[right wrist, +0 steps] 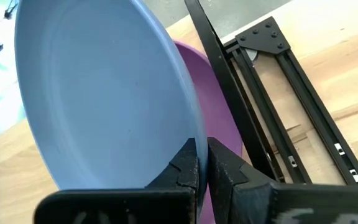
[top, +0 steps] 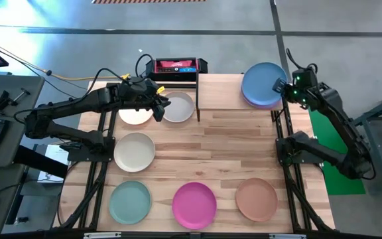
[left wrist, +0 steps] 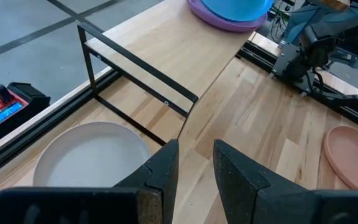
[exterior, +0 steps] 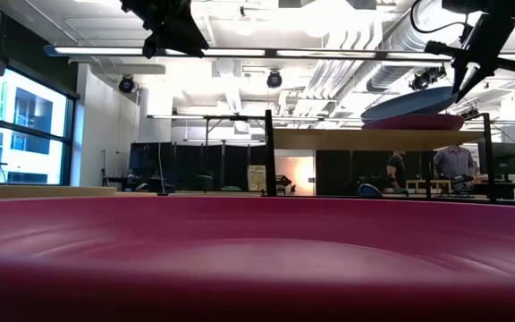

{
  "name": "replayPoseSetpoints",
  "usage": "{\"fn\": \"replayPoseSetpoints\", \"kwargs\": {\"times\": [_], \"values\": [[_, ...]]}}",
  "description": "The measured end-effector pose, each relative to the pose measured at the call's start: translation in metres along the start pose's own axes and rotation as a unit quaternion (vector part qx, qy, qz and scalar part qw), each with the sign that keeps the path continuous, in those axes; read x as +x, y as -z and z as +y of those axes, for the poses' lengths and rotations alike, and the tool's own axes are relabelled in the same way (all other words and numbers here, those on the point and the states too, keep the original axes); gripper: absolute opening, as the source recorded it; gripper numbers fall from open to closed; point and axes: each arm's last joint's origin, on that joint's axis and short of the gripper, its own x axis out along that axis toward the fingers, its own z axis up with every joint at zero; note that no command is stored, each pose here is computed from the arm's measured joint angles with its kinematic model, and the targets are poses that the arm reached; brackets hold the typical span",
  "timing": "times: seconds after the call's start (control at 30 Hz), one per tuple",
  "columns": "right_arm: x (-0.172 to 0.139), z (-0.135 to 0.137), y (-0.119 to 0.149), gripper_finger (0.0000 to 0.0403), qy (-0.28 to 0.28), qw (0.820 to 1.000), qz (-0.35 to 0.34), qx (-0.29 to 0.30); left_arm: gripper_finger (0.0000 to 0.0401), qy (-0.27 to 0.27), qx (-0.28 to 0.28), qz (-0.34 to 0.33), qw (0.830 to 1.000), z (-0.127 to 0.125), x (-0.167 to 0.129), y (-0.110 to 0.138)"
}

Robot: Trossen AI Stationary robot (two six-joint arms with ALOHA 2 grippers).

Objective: Place and stack plates onto a shelf
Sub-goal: Stack the blue plate on top of the purple plate on the shelf

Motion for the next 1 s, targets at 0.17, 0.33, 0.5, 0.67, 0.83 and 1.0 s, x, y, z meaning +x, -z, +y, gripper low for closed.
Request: {"fn": "replayPoseSetpoints", "kwargs": {"times": [0.17,0.33,0.5,0.67,0.83,1.0], "values": [[0.000,0.000,0.000,0.0000,0.000,1.000,0.000,-0.001,0.0090,0.000,0.000,0.000,1.000,0.000,0.000,0.000],[0.004,0.002,0.000,0.0000,0.004,1.000,0.008,-0.012,0.0090,0.000,0.000,0.000,1.000,0.000,0.000,0.000],[0.010,0.005,-0.001,0.0001,0.008,0.999,0.025,-0.019,0.0090,0.000,0.000,0.000,1.000,0.000,0.000,0.000],[0.013,0.006,-0.001,0.0001,0.011,0.999,0.030,-0.028,0.0090,0.000,0.000,0.000,1.000,0.000,0.000,0.000],[0.013,0.006,-0.001,0.0001,0.011,0.999,0.031,-0.039,0.0090,0.000,0.000,0.000,1.000,0.000,0.000,0.000],[0.013,0.006,-0.001,0.0001,0.009,0.999,0.032,-0.042,0.0090,0.000,0.000,0.000,1.000,0.000,0.000,0.000]]}}
